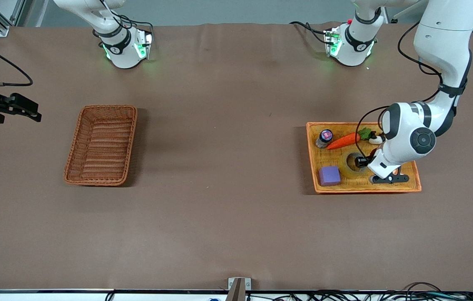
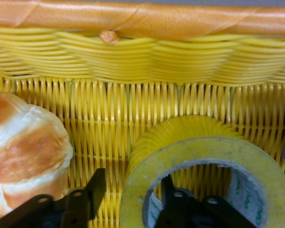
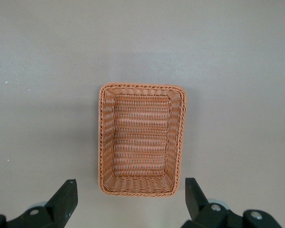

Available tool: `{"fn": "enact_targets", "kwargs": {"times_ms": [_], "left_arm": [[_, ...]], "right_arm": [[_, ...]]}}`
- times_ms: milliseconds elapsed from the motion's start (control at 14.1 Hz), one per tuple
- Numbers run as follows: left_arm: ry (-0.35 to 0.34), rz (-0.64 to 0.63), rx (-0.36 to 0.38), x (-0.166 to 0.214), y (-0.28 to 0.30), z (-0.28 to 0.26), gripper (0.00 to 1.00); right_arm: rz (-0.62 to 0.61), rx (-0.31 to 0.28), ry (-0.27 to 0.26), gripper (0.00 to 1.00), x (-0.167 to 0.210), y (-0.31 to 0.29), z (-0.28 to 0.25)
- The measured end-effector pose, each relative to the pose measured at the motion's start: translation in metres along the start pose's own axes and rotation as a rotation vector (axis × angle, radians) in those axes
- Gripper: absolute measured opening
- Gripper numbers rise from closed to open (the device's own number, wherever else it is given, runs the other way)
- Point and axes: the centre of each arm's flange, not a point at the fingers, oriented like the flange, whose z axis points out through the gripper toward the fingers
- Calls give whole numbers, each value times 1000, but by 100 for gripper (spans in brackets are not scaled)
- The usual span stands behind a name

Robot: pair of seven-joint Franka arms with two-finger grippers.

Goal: Move tape to another basket
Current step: 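Lower the left gripper into the tape roll and close on it, then lift the tape roll and carry it toward the table middle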

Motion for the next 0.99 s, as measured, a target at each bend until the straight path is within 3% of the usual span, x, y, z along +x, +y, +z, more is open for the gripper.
{"fn": "enact_targets", "kwargs": {"times_ms": [142,213,426,639,781,995], "left_arm": [[12,-6,-1,2,-3,-5,25],[18,-9,-2,2,-5,-10,21],[6,-12,-1,0,-7,-43,21],[-17,12,-2,-1,7,-116,21],[-37,36,-5,-2,42,-170,21],[4,67,-31,-4,126,-215,21]], "right_arm": [[0,0,0,100,0,0,0],[0,0,-1,100,0,0,0],[1,0,-2,100,0,1,1],[4,0,-3,100,0,2,1],[6,0,-3,100,0,3,1],[7,0,-4,100,0,4,2]]}}
